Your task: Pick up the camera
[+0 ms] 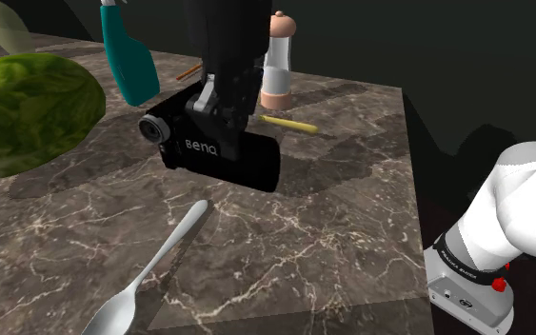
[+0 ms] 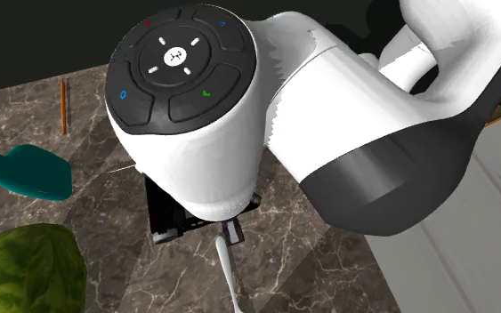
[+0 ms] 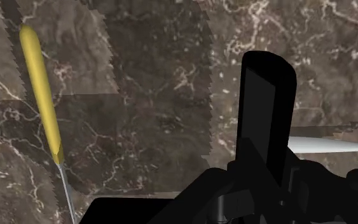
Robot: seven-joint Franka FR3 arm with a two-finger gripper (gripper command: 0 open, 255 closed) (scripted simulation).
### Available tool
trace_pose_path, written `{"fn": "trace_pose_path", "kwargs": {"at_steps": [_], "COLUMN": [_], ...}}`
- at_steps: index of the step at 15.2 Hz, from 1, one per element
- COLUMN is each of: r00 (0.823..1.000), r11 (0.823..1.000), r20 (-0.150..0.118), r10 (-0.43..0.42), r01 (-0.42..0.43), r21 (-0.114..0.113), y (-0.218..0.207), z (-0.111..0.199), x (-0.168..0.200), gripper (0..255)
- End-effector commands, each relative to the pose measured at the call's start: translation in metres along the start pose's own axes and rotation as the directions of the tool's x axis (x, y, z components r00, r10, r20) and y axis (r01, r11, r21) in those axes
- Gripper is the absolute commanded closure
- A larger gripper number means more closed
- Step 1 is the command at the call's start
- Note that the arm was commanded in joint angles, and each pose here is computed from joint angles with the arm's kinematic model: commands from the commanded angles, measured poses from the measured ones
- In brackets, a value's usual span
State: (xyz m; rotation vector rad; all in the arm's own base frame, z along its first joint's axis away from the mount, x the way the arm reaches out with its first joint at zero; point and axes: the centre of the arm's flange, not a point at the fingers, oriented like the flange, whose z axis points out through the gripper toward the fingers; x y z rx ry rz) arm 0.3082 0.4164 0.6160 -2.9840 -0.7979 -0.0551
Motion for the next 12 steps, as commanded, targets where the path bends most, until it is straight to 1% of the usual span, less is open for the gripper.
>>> {"fn": "trace_pose_path", "kwargs": {"at_steps": [1,10,12], "r00": [1.0,1.0,1.0], "r11": [1.0,1.0,1.0], "r20": [-0.001,-0.001,-0.001], "r10": [0.0,0.0,0.0], "r01": [0.0,0.0,0.0], "r21": [0.0,0.0,0.0], "y": [0.0,-0.002,-0.002], "z": [-0.01,-0.058,-0.058], "x": [0.0,0.003,0.003], "gripper": [255,255,255]}}
